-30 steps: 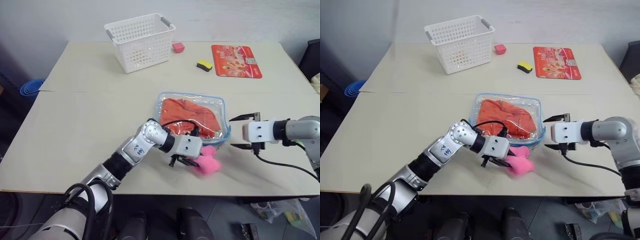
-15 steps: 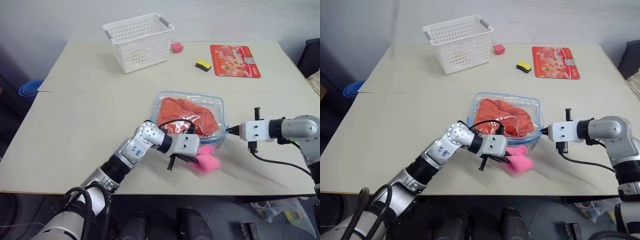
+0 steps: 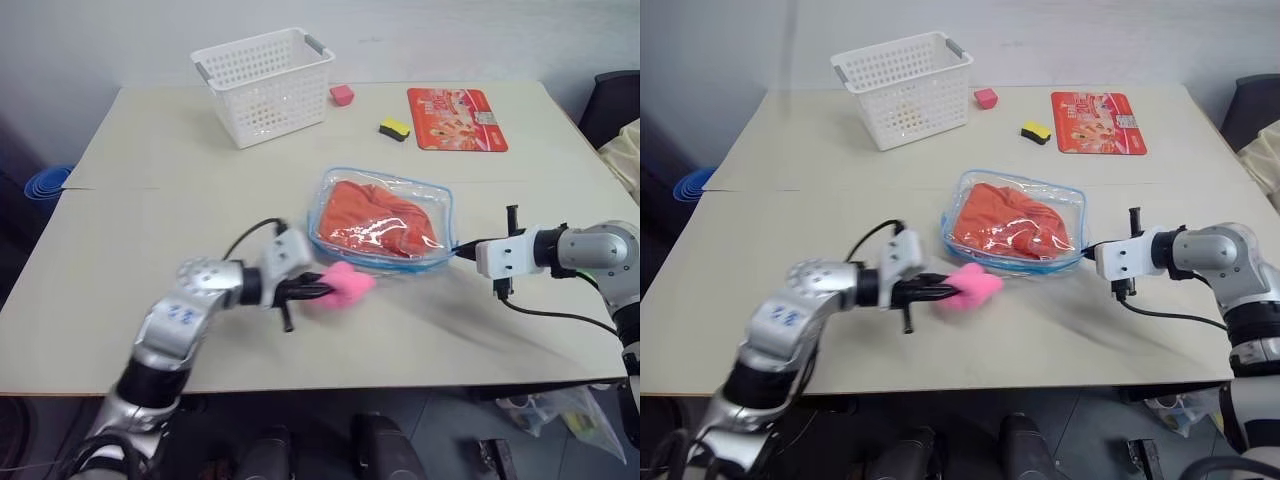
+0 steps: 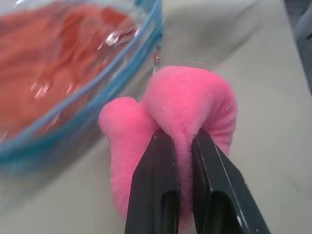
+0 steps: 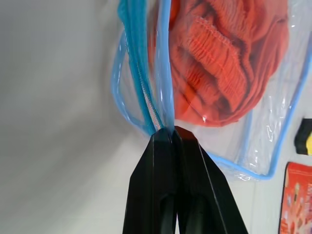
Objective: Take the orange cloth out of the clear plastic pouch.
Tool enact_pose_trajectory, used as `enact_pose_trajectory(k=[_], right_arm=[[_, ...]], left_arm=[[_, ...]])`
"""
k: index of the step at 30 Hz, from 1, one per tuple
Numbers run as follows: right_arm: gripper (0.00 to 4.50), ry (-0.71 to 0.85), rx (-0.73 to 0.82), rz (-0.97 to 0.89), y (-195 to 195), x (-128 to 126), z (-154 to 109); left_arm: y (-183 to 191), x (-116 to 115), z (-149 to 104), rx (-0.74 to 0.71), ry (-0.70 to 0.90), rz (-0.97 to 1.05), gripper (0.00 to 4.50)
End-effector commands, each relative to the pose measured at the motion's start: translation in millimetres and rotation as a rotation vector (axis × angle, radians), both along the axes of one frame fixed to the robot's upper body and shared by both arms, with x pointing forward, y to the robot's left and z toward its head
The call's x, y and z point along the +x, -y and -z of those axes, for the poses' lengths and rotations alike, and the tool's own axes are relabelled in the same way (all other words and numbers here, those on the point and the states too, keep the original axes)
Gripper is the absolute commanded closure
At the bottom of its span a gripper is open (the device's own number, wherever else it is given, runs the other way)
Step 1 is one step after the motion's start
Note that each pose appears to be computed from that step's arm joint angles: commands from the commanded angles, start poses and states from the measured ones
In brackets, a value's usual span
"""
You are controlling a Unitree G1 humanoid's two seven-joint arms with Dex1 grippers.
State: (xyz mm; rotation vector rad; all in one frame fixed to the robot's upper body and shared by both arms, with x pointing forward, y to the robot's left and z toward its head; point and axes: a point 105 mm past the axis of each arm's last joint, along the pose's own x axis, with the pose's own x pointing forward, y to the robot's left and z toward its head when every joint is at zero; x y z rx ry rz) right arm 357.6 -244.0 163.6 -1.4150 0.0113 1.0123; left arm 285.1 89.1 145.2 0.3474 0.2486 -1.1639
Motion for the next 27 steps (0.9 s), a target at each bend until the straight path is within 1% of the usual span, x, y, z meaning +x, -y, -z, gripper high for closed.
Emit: enact_pose_trajectory(k=[1,2,7,10,12,14,16,17,18,19,20,21,22,25,27], right_arm=[[4.49,0.023,-0.034,-0.008,11.5,-2.6,-7.6],[4.49,0.021,-0.039,-0.011,12.9,-3.2,-7.3],[4.49,0.019,-0.071,0.018,28.7,-5.2,-8.6],[4.49,0.024,-0.076,0.030,33.2,-5.1,-8.6],[4.49,0.023,-0.078,0.025,33.6,-6.0,-7.9],[4.49,0.020,-0.041,0.016,28.7,-5.3,-8.0],[4.49,0.004,-0.015,0.005,23.0,-4.9,-5.6],[4.49,-0.008,-0.010,0.000,20.8,-5.2,-3.6],[4.06,-0.023,0.001,0.002,19.5,-5.3,-1.9],[3.83,-0.046,0.025,0.010,18.3,-5.5,-0.6],[3.48,-0.074,0.042,0.010,17.3,-7.4,1.1],[3.18,-0.094,0.053,0.009,16.7,-9.0,2.0],[2.84,-0.098,0.052,0.010,17.7,-10.7,2.5],[1.75,-0.117,0.056,0.030,23.7,-16.8,2.7],[1.04,-0.154,0.091,0.058,29.2,-23.7,1.8]], left_arm=[[-22.4,-15.1,-16.0,-0.008,0.042,-0.077,4.50],[-27.8,-17.6,-16.4,-0.003,0.040,-0.099,4.50],[-81.1,-29.6,-28.4,0.002,0.007,-0.281,4.50],[-103.5,-47.1,-30.3,0.003,-0.048,-0.313,4.50],[-108.2,-57.0,-30.3,0.001,-0.081,-0.310,4.50],[-103.8,-65.5,-26.7,-0.003,-0.099,-0.275,4.50],[-96.6,-64.0,-21.5,-0.018,-0.108,-0.264,4.50],[-95.3,-59.1,-18.7,-0.030,-0.106,-0.279,4.50],[-96.2,-52.4,-15.7,-0.038,-0.102,-0.307,4.50],[-97.6,-46.2,-12.2,-0.045,-0.102,-0.335,4.15],[-97.9,-41.9,-10.0,-0.051,-0.092,-0.348,3.76],[-97.8,-39.6,-8.8,-0.054,-0.085,-0.352,3.54],[-99.0,-36.9,-6.9,-0.050,-0.077,-0.362,3.21],[-100.9,-35.2,-7.1,-0.042,-0.059,-0.358,2.24],[-108.8,-34.4,-11.1,-0.042,-0.051,-0.381,1.60]])
